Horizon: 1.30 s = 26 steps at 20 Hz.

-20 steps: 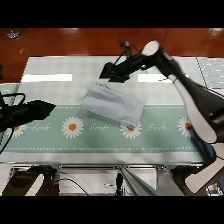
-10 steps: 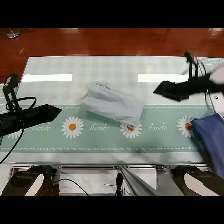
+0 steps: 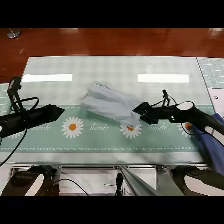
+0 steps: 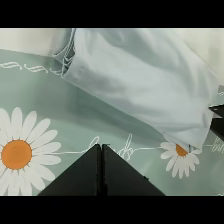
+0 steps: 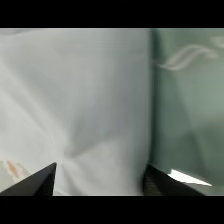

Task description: Fold the shirts.

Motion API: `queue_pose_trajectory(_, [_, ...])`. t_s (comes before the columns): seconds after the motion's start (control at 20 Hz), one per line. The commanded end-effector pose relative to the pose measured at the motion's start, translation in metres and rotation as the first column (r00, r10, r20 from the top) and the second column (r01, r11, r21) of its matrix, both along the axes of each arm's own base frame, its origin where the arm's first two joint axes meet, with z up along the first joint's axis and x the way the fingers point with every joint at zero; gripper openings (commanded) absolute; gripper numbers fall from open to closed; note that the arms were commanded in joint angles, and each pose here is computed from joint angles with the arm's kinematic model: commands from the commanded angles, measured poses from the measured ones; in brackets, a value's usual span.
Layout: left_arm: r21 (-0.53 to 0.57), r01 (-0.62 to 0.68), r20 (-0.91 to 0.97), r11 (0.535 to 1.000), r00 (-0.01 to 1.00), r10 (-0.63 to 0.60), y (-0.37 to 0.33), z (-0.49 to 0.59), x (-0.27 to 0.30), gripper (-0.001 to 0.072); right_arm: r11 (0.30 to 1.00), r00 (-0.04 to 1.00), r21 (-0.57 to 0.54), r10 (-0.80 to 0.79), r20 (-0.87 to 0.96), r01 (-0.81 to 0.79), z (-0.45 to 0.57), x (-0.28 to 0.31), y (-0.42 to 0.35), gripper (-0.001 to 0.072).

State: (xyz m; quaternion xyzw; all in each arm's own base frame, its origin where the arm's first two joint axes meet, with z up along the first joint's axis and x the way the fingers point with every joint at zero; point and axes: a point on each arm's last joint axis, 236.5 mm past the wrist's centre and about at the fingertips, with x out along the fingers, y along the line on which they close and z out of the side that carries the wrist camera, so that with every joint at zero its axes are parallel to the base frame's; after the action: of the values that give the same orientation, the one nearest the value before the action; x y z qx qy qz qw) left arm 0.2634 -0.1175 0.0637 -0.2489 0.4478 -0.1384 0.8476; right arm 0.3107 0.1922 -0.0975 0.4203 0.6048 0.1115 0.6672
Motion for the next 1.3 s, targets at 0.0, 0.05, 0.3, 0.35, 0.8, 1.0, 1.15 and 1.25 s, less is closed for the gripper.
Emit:
queue_pose_trajectory(0.0, [-0.019, -0.001, 0.001, 1.0, 1.0, 0.001, -0.003, 0.002, 0.001, 0.0038, 0.995, 0.996, 0.045, 0.084, -0.003, -0.084, -0.007, 0.014, 0.031, 0.0525])
queue_pose_trajectory(0.05, [-0.021, -0.001, 0.001, 1.0, 1.0, 0.001, -0.003, 0.002, 0.0, 0.0038, 0.988, 0.988, 0.051, 0.145, 0.058, -0.148, 0.005, 0.024, 0.042, 0.0116])
queue_pose_trajectory(0.3, [-0.022, -0.001, 0.002, 1.0, 1.0, 0.001, -0.003, 0.002, 0.001, 0.0038, 0.919, 0.857, -0.029, 0.379, 0.351, -0.394, 0.132, 0.086, 0.071, 0.0019])
queue_pose_trajectory(0.35, [-0.022, -0.001, 0.002, 1.0, 1.0, 0.001, -0.003, 0.002, 0.001, 0.0038, 0.91, 0.824, -0.08, 0.403, 0.399, -0.406, 0.166, 0.1, 0.07, 0.0019])
queue_pose_trajectory(0.8, [-0.022, -0.001, 0.001, 1.0, 1.0, 0.001, -0.004, 0.002, 0.0, 0.0038, 0.942, 0.8, -0.322, 0.263, 0.54, -0.092, 0.346, 0.153, -0.062, 0.0019])
queue_pose_trajectory(1.0, [-0.022, -0.001, 0.001, 1.0, 1.0, 0.001, -0.004, 0.002, 0.0, 0.0038, 0.939, 0.87, -0.33, 0.08, 0.486, 0.098, 0.359, 0.136, -0.149, 0.0019])
queue_pose_trajectory(1.15, [-0.022, -0.001, 0.002, 1.0, 1.0, 0.001, -0.004, 0.002, 0.001, 0.0038, 0.85, 0.93, -0.474, -0.047, 0.366, 0.23, 0.348, 0.096, -0.227, 0.0019])
queue_pose_trajectory(1.25, [-0.022, -0.001, 0.002, 1.0, 1.0, 0.001, -0.004, 0.002, 0.001, 0.0038, 0.768, 0.96, -0.591, -0.107, 0.261, 0.246, 0.339, 0.055, -0.271, 0.0018])
